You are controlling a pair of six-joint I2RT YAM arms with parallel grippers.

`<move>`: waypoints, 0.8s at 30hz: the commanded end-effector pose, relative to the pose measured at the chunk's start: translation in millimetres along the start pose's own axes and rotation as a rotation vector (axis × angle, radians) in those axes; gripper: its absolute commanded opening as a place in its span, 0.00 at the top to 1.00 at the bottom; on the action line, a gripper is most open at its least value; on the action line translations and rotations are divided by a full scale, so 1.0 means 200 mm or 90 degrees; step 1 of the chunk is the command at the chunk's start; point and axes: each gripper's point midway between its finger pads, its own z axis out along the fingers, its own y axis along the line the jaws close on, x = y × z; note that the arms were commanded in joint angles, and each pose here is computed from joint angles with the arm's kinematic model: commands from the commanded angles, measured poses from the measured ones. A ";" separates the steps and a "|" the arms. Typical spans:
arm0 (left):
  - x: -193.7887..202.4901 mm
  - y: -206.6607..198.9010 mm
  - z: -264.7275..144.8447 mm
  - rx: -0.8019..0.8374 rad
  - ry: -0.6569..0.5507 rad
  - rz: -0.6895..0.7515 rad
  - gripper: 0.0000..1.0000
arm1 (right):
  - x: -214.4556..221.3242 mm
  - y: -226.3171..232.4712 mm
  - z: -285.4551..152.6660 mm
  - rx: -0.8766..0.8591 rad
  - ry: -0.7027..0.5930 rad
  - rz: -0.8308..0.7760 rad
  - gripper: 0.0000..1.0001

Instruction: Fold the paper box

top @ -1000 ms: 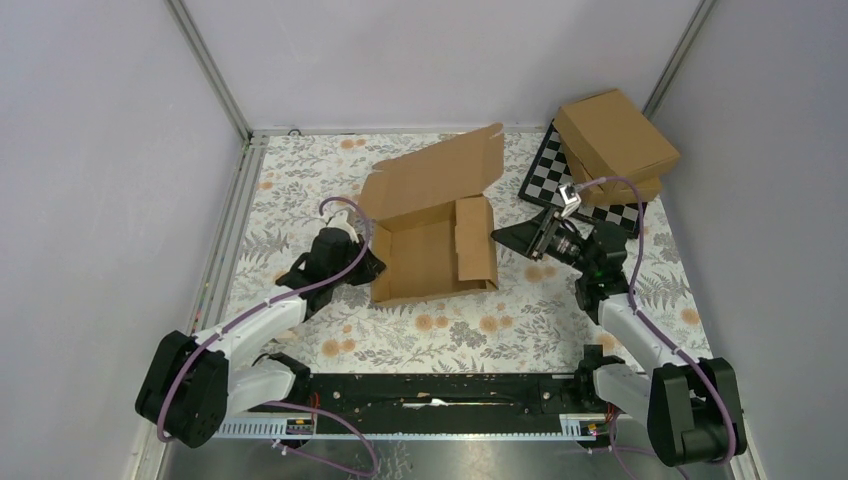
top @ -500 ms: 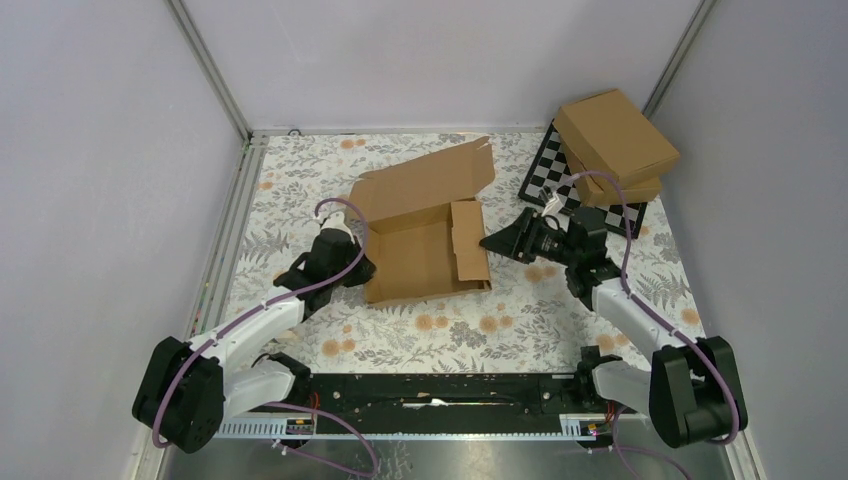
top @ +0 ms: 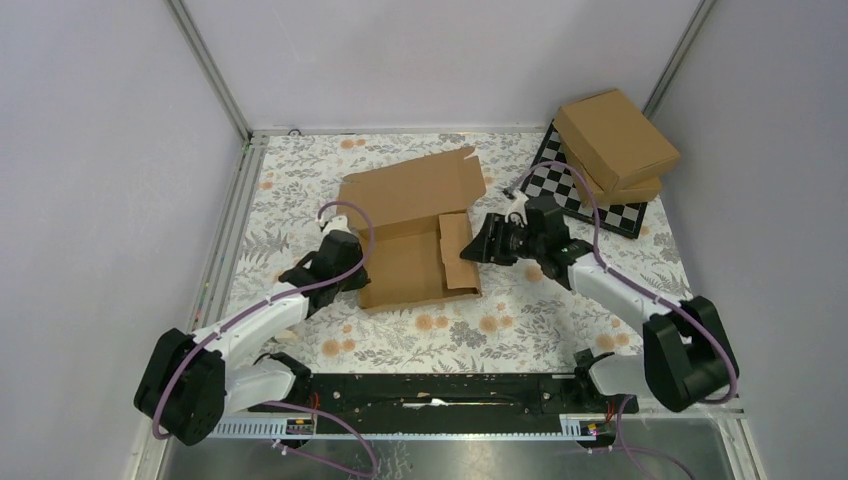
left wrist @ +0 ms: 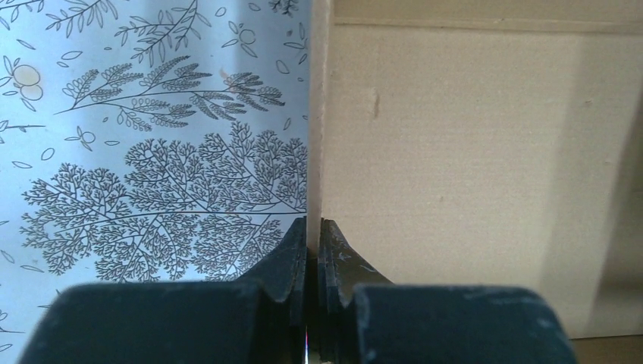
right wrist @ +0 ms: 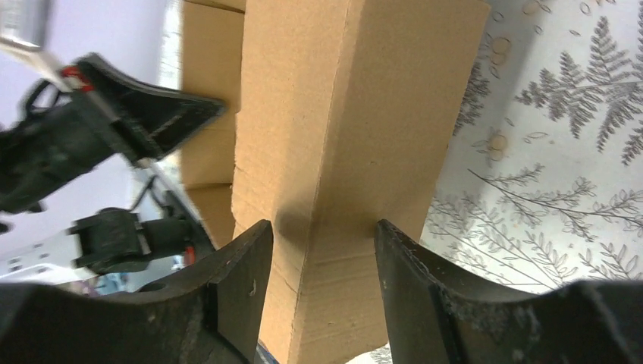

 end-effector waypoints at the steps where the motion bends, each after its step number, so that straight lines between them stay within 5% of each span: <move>1: -0.17 -0.17 -0.01 0.050 -0.061 -0.009 1.00 | 0.10 -0.13 0.09 0.114 0.068 -0.045 0.41; 12: -0.13 -0.15 0.04 0.024 -0.047 0.009 1.00 | 0.21 -0.35 0.23 0.249 0.139 -0.082 0.43; 17: -0.13 -0.15 0.05 0.021 -0.051 0.008 1.00 | 0.24 -0.51 0.21 0.396 0.176 -0.137 0.45; 21: -0.14 -0.15 0.04 0.016 -0.061 0.007 1.00 | 0.20 -0.61 0.17 0.478 0.162 -0.163 0.85; 24: -0.13 -0.13 0.05 0.008 -0.064 0.002 1.00 | 0.15 -0.67 0.13 0.541 0.140 -0.182 0.93</move>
